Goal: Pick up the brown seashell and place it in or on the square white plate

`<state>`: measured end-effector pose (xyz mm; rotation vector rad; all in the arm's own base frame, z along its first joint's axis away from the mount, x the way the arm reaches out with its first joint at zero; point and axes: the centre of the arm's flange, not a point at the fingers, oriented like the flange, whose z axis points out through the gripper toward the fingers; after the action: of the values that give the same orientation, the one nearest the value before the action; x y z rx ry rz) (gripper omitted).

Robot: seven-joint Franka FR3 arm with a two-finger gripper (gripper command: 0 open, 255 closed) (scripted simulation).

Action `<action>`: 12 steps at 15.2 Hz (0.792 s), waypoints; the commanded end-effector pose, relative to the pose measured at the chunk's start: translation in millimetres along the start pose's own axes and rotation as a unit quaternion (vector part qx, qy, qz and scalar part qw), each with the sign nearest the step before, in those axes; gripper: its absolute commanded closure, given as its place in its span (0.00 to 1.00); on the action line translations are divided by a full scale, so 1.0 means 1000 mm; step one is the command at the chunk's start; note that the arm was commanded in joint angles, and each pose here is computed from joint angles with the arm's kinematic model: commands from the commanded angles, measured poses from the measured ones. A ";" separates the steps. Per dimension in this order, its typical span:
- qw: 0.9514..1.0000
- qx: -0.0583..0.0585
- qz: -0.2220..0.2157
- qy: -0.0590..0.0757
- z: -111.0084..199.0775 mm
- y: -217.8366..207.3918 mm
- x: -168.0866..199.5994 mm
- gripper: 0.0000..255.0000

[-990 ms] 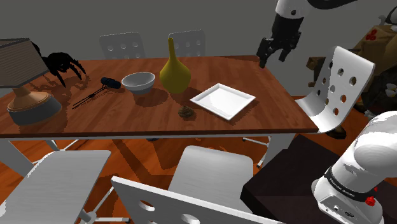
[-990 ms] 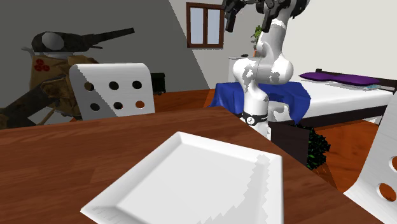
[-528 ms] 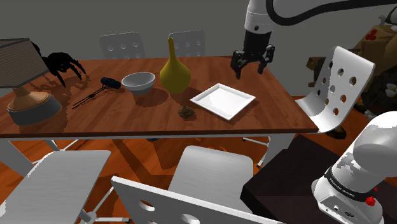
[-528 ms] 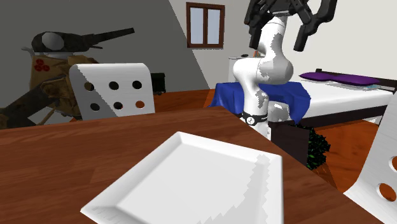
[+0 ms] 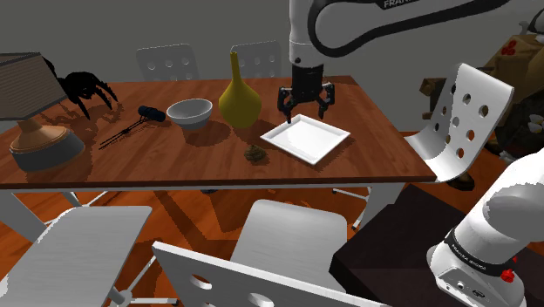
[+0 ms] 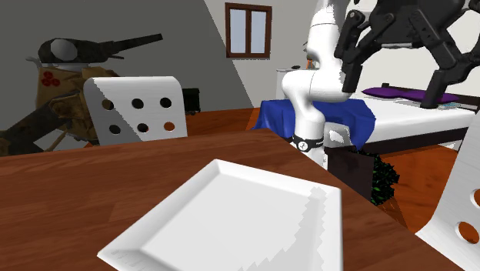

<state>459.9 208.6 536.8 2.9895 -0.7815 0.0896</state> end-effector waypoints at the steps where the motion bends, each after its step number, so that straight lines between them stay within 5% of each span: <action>1: 1.000 0.000 0.022 -0.010 0.010 -0.022 0.005 0.00; 12: 0.990 0.000 0.128 -0.060 0.071 -0.148 0.052 0.00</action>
<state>570.2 300.7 469.4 2.9110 -1.1400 -0.0694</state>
